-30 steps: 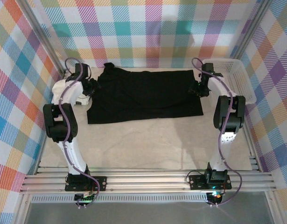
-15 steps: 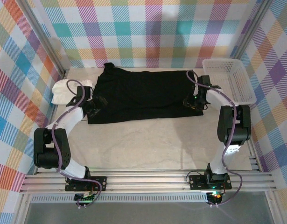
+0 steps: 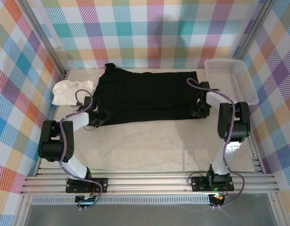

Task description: Fold the inside-out t-shirt

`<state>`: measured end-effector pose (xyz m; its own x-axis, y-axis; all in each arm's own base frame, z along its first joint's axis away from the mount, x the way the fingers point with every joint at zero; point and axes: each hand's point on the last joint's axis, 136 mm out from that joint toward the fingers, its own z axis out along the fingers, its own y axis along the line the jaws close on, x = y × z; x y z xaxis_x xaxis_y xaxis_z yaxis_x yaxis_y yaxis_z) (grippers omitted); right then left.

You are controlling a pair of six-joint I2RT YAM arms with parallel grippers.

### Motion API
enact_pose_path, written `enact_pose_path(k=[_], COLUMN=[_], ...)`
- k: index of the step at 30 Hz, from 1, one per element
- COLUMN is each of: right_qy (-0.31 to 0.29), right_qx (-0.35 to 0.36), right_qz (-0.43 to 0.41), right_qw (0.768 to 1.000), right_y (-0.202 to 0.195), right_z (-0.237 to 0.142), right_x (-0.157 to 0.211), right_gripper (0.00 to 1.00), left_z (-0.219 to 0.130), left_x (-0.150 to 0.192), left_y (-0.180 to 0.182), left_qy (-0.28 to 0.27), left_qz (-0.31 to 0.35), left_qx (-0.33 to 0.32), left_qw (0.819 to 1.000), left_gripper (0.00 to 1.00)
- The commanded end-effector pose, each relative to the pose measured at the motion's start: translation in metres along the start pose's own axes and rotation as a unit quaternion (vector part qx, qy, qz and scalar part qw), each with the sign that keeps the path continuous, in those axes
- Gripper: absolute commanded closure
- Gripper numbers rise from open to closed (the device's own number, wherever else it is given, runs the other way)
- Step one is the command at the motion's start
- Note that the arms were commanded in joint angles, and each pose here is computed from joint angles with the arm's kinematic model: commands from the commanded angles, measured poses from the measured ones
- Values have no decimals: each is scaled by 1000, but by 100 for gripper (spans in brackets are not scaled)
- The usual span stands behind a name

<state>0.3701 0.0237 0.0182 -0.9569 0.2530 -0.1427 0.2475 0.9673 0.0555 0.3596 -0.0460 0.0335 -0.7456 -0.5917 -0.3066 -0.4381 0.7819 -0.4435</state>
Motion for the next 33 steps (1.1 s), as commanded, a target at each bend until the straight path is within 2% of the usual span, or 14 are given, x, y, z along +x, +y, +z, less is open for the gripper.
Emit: enact_pose_path(k=[1, 4, 7, 9, 10, 12, 14, 17, 22, 24, 29, 33], right_qy=[64, 55, 5, -60, -98, -171, -222, -252, -260, -251, -221, -205], right_qx=[45, 57, 68, 19, -15, -95, -186, -280, -305, -314, -306, -286], right_qz=[29, 45, 49, 6, -45, -162, -272, -371, -510, -540, -607, -639], right_qw=[997, 996, 996, 998, 994, 967, 918, 849, 761, 739, 699, 684], right_y=[-27, -38, -47, -23, 2, 65, 134, 215, 323, 356, 408, 430], right_z=[-2, -11, -32, -50, -61, -86, -108, -128, -116, -102, -67, -43], right_x=[54, 76, 76, 59, 51, 44, 56, 80, 123, 135, 161, 171], right_gripper=[76, 78, 79, 78, 78, 76, 68, 62, 54, 51, 46, 44], left_z=[-14, -35, -64, -80, -86, -84, -76, -59, -40, -35, -32, -33], left_x=[40, 57, 66, 57, 51, 40, 26, 6, -8, -8, 3, 11], left_y=[22, 31, 28, 13, 6, 0, 1, 11, 29, 32, 43, 50], left_qy=[38, 35, 26, 4, -5, -9, -8, -17, -32, -29, -25, -21], left_qz=[-14, -21, -23, -15, -12, -14, -30, -66, -102, -105, -111, -108], left_qx=[-14, -14, 5, 34, 44, 50, 46, 46, 31, 26, 16, 8], left_qw=[999, 999, 999, 999, 999, 999, 998, 997, 994, 994, 993, 994], left_gripper=[45, 45, 44, 43, 42, 42, 42, 43, 46, 47, 49, 49])
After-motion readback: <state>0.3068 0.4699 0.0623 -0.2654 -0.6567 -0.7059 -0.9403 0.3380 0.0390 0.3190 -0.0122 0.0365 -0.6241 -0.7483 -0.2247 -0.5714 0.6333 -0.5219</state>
